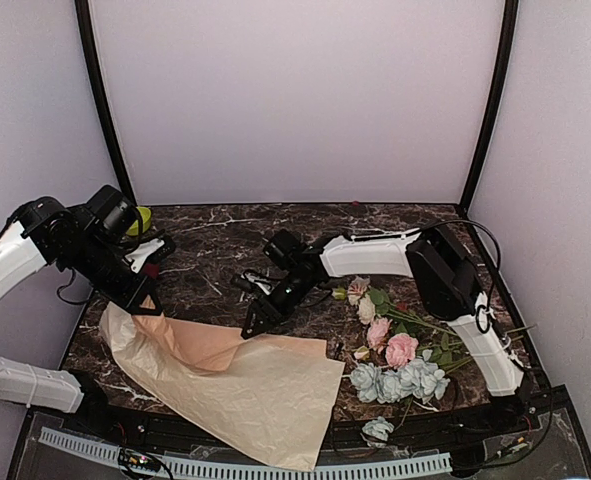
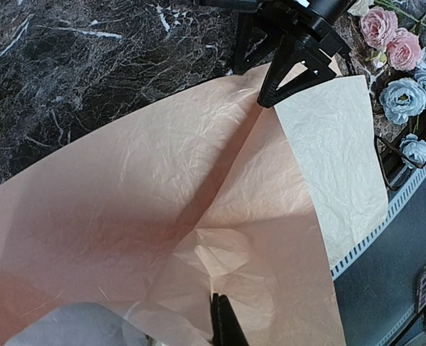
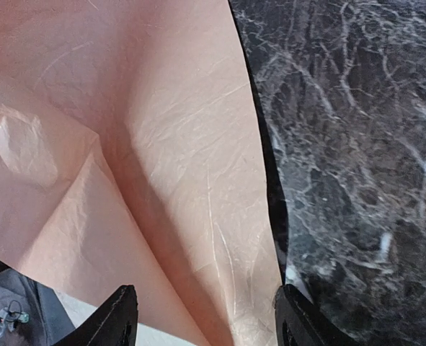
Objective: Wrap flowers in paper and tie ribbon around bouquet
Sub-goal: Flatten the folded wrapping paper at the center of the board.
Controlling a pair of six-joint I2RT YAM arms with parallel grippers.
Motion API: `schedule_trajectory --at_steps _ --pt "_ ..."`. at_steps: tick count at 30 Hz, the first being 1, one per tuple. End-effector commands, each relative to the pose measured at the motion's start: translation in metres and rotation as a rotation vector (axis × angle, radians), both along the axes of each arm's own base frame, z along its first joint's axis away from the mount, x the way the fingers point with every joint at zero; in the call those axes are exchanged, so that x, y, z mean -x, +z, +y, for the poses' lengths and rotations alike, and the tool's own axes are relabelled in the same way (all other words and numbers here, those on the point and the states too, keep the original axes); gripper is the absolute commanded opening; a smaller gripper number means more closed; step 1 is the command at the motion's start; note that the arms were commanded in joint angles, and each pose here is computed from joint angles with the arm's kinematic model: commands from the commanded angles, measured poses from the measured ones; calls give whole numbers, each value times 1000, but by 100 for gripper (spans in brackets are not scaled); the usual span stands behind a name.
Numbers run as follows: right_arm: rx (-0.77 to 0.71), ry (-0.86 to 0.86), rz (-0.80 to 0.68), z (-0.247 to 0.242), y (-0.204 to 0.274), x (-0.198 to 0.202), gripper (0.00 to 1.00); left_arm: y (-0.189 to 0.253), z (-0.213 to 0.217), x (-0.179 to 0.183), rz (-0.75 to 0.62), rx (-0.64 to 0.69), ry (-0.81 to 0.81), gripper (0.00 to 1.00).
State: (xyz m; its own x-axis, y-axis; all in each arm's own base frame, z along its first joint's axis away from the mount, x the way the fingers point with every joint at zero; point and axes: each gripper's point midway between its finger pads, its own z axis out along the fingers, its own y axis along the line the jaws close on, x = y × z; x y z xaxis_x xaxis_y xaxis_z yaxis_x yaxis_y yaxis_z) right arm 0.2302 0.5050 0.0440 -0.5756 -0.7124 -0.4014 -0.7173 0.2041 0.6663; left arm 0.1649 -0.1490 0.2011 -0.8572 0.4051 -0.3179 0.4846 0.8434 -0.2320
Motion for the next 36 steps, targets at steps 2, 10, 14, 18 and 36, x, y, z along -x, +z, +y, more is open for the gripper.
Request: schedule_trajectory --at_steps 2,10,14,18,36 --pt "-21 13 182 14 -14 29 66 -5 2 6 26 -5 -18 0" --pt "6 -50 1 5 12 -4 62 -2 0 -3 4 -14 -5 0" --pt "236 -267 -254 -48 16 -55 60 0 -2 -4 2 -4 -13 0" --pt "414 -404 -357 -111 17 -56 60 2 -1 -3 -6 -1 -10 0" --pt "380 -181 -45 -136 -24 39 67 21 -14 -28 -101 37 -16 0"
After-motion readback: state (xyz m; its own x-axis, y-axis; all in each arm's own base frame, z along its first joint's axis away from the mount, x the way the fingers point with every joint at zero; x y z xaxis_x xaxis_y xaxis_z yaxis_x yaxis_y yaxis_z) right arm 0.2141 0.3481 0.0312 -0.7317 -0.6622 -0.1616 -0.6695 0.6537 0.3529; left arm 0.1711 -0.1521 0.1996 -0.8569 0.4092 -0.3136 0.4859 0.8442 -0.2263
